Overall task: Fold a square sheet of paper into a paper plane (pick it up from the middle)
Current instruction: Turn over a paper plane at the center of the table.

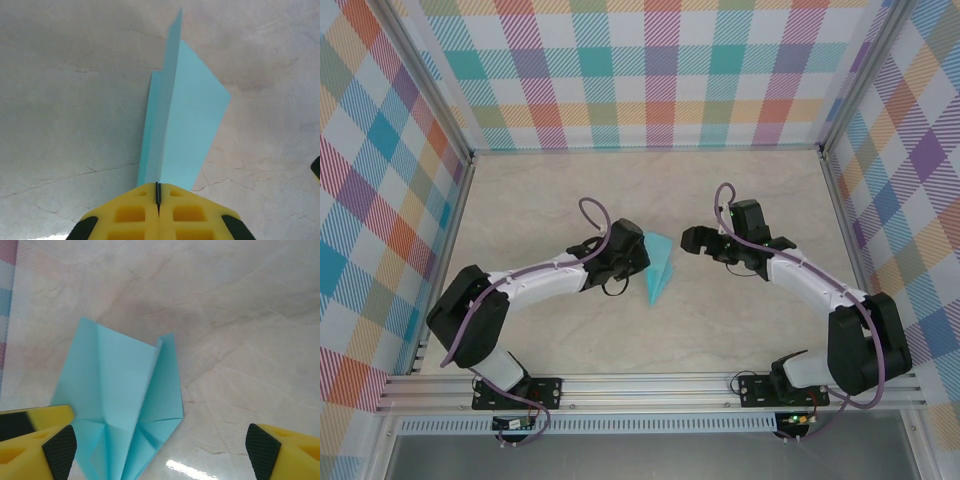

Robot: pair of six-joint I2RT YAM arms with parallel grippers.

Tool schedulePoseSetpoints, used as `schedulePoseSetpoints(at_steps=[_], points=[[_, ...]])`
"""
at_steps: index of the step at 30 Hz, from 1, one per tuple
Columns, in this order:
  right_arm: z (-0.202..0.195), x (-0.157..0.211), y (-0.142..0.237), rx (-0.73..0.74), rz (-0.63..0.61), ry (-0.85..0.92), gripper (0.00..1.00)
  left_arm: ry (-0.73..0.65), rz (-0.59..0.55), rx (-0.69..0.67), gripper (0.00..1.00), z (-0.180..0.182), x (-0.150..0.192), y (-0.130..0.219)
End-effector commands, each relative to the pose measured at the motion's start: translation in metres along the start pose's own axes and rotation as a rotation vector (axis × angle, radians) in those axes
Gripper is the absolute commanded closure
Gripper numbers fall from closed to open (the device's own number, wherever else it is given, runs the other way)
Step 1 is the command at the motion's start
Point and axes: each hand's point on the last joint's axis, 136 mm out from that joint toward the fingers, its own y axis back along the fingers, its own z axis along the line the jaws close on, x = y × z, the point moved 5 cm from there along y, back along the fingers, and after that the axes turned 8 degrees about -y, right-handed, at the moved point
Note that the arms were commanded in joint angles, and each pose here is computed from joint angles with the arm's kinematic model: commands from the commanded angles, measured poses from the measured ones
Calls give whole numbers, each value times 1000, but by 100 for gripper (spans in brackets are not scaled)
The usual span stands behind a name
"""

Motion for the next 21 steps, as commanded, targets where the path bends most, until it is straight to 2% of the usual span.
schedulePoseSetpoints(at_steps=[1,5,12,17,21], points=[[12,8,-4,-112,70,1,17,90,-64,72,100,3,-5,-6],[16,21,-16,-109,138,-4,28,149,-92,33,100,27,6,-6],[26,57,-44,-42,252,20,41,180,-98,-16,100,52,19,-1],[29,78,-63,-1,322,50,45,182,-85,-31,100,60,26,-2],[25,82,-73,26,344,63,42,174,-84,-30,100,60,26,-1]])
